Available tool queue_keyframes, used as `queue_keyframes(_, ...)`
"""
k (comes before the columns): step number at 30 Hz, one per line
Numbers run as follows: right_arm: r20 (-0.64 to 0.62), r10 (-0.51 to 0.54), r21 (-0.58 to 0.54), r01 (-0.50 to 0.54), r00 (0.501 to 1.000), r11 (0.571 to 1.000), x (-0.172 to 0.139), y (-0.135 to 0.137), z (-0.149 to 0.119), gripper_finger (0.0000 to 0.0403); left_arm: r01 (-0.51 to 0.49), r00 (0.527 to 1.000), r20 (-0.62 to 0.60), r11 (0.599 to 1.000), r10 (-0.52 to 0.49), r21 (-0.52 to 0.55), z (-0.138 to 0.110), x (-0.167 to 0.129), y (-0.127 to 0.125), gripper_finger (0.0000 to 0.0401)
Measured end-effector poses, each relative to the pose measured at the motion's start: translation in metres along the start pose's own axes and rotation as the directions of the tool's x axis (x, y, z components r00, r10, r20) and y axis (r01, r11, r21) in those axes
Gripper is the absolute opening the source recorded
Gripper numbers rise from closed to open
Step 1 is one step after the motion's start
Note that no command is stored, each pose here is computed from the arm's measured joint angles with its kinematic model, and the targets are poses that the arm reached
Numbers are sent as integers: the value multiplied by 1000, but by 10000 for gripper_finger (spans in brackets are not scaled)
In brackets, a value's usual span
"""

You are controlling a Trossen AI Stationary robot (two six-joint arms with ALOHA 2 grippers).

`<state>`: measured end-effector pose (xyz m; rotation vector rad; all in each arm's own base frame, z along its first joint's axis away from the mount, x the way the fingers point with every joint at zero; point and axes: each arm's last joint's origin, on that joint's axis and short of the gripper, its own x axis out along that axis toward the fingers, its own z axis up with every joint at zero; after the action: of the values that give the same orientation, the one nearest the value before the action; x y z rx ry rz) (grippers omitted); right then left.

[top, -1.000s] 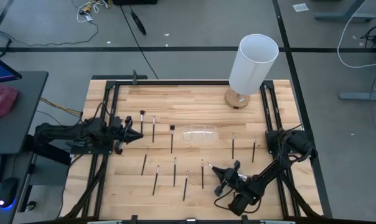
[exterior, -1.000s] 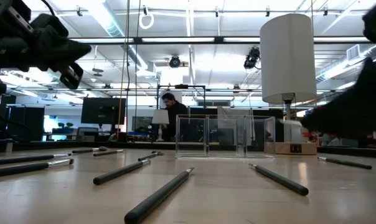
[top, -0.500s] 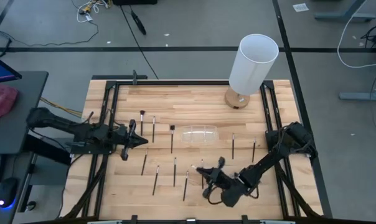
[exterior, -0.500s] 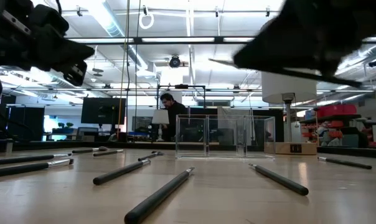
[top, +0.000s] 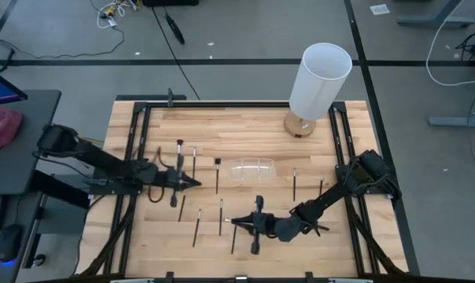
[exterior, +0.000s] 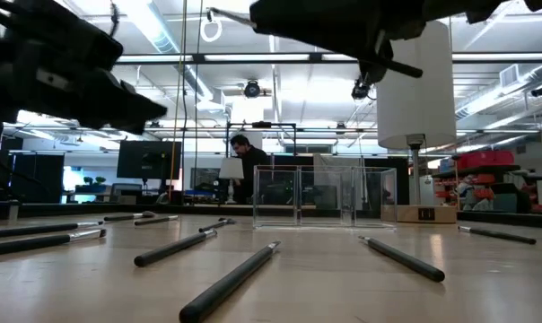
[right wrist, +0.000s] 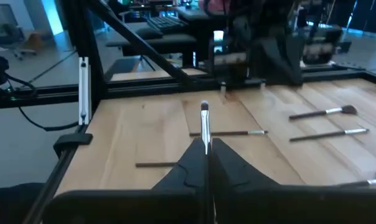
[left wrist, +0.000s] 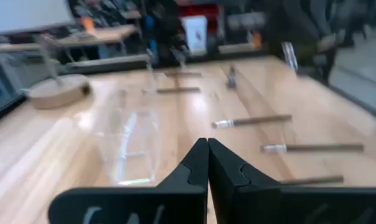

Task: Pick & Place Makeup Supplies
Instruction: Put the black makeup brush into the transparent organizer

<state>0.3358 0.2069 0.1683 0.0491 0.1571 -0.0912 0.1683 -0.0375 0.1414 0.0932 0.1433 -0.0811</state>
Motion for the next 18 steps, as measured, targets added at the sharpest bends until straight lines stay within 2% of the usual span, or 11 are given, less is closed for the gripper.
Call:
queue_keyframes(3,21,8,-12,-8,1000,1000,0,1,3,4,66,997,-46,998,-65,16,4,23,-6,3)
queue_keyframes(7,19,7,-6,-6,1000,1000,-1,-1,0,4,83,994,-76,996,-81,21,13,59,-12,4)
queue_keyframes(10,14,5,14,-5,1000,1000,-4,-6,-8,4,197,979,-81,975,-189,103,17,80,-19,20)
queue_keyframes(15,92,22,83,-29,996,996,-20,-17,-22,4,372,928,-26,915,-373,159,31,93,-26,98)
queue_keyframes(18,127,25,130,-42,992,991,-28,-25,-28,4,370,926,-1,909,-377,193,37,94,-28,162)
